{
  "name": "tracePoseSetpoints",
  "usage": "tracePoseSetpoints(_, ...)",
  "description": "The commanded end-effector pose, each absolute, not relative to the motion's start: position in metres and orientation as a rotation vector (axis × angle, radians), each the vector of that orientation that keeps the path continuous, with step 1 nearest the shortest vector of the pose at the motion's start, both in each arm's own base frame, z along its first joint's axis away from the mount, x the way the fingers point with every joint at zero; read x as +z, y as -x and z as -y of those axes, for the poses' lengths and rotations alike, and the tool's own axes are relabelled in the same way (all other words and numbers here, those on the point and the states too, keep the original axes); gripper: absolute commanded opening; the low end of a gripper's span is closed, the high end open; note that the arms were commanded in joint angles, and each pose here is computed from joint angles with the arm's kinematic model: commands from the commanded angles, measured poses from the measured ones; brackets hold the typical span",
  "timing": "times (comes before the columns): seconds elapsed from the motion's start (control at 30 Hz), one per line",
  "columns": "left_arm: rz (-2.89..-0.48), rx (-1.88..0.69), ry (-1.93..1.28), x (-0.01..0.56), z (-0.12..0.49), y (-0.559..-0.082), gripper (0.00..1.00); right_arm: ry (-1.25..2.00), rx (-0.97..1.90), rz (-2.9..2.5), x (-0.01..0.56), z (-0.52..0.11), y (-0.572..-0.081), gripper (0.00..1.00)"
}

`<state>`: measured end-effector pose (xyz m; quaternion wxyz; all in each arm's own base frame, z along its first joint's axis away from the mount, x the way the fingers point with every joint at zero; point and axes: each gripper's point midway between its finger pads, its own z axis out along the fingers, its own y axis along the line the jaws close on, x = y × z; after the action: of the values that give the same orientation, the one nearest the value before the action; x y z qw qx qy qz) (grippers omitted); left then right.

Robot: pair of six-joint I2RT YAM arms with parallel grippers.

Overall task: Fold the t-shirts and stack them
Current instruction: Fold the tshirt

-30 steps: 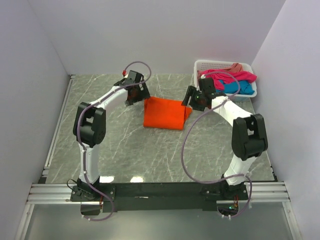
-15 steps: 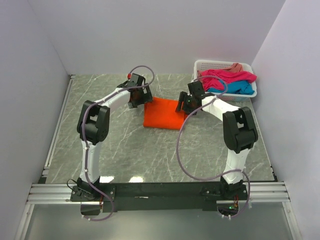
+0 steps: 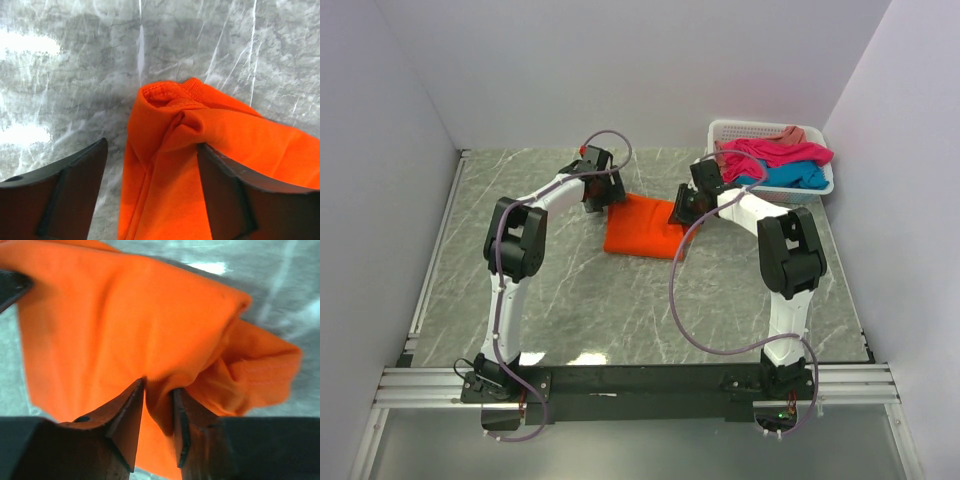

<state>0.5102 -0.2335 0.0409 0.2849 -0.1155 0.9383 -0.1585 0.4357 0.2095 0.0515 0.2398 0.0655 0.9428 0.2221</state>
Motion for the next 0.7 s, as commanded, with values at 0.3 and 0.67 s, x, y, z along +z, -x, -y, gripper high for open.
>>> tracePoseSetpoints(0.3, -2.535, -0.455, 0.244, 0.02, 0.24, -0.514, 0.63, -0.217, 0.291, -2.551, 0.066, -0.162, -0.434, 0.59)
tracePoseSetpoints(0.67, -2.553, -0.464, 0.234, 0.012, 0.24, -0.507, 0.44, -0.21, 0.385, -2.644, 0.027, -0.183, -0.436, 0.61)
